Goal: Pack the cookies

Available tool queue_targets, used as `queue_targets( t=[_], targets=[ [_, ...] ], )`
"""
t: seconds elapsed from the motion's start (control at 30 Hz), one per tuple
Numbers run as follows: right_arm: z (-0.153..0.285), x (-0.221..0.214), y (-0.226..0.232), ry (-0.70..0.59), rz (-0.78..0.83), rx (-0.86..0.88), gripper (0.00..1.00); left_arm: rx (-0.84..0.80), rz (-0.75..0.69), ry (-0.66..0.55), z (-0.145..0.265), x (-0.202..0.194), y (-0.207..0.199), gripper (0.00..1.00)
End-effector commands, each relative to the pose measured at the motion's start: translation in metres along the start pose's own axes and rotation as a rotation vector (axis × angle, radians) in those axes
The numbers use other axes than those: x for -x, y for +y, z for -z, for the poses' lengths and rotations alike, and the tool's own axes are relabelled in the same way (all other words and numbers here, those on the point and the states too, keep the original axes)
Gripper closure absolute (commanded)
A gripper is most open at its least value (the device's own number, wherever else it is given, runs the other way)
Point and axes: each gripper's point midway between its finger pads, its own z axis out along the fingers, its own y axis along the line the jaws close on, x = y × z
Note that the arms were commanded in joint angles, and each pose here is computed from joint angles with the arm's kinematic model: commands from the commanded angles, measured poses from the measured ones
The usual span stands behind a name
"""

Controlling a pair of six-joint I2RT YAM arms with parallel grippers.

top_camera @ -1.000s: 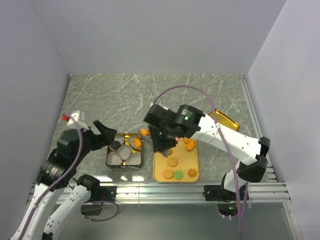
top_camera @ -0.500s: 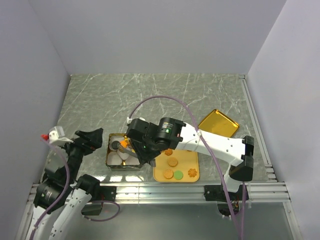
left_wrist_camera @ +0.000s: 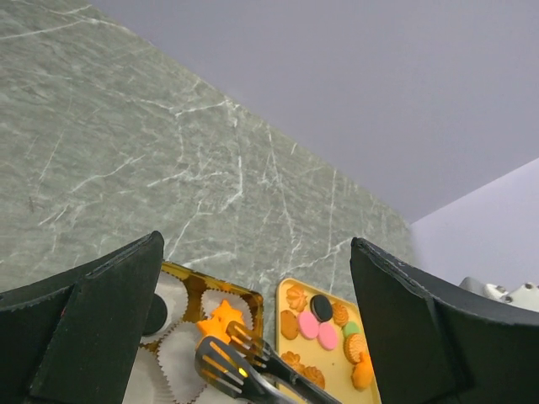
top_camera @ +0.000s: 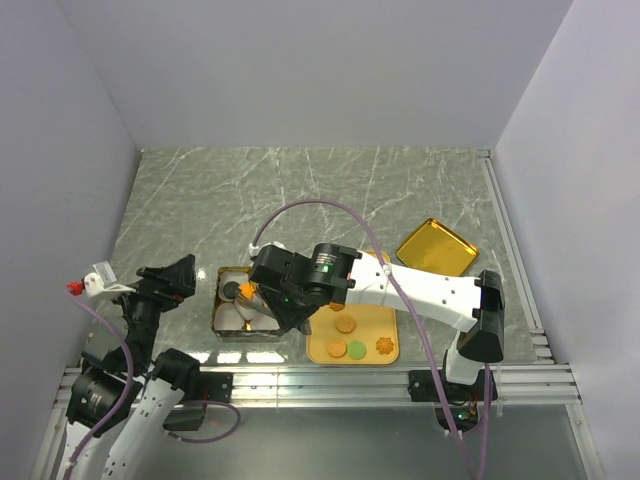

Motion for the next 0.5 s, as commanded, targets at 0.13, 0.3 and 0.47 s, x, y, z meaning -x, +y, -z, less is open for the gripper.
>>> queue_targets(
  t=[0.13,0.3,0.47],
  targets=[
    [-0.003,0.02,0.005,-0.078,0.0,0.017,0.71,-0.026,-0.053,0.046,-0.01,-0.005,-0.012,0.01],
    [-0.014,0.016,0.001,-0.048,0.025,-0.008,0.7,-0.024,-0.062,0.051,-0.012,-0.007,-0.012,0.01],
    [-0.024,0.01,-0.004,-0.012,0.027,-0.032,0.7,-0.022,-0.063,0.055,-0.012,-0.008,-0.011,0.01]
  ],
)
